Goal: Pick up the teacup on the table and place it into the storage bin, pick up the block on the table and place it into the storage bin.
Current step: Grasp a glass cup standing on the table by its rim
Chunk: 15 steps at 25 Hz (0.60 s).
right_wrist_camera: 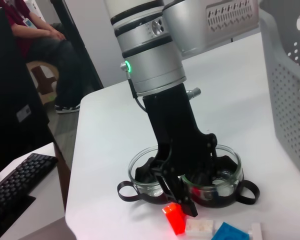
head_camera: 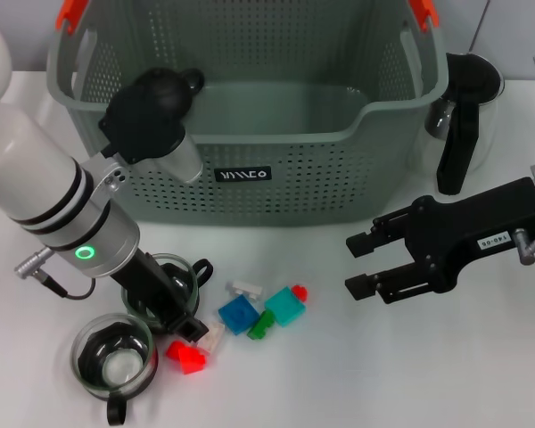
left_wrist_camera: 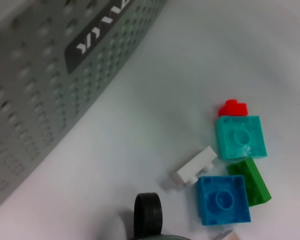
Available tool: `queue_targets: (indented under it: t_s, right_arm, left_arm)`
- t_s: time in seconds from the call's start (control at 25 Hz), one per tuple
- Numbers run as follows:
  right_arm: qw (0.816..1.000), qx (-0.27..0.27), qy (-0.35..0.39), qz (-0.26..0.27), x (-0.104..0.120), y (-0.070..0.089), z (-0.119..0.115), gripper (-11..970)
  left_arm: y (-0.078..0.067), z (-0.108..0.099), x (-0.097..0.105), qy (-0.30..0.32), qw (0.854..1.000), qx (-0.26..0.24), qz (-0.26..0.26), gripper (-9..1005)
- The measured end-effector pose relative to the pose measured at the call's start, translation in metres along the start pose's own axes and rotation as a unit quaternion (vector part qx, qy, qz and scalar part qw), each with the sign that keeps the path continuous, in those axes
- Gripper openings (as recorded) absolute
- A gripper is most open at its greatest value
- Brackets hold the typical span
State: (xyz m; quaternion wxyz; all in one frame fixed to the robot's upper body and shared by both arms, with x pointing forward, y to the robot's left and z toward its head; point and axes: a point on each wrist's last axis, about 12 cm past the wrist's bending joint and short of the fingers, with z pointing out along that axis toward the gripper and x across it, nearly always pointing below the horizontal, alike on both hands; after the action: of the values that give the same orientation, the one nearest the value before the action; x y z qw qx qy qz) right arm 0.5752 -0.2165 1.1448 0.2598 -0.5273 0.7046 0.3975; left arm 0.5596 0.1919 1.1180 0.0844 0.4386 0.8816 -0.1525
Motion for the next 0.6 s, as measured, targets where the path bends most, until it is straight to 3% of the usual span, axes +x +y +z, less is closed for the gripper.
queue_targets:
  t_s: [0.32,0.52,0.6]
  right_arm:
    - [1.0,0.001,-0.003,-0.001,-0.0004,-0.0001,0.0009,643]
    - [1.0,0.002,-0.004,-0.001,-0.0004,-0.0004,0.0006,643]
    - [1.0,0.003,-0.005,-0.001,-0.0005,-0.0004,0.0005,644]
  left_arm:
    - [0.0002,-0.0002,-0.0025,-0.002,1.0,-0.005,0.002,424]
    - [0.001,0.0,-0.0036,0.001,1.0,-0.008,0.003,179]
    - [0.0008,0.001,-0.0039,0.004,1.0,-0.008,0.003,147]
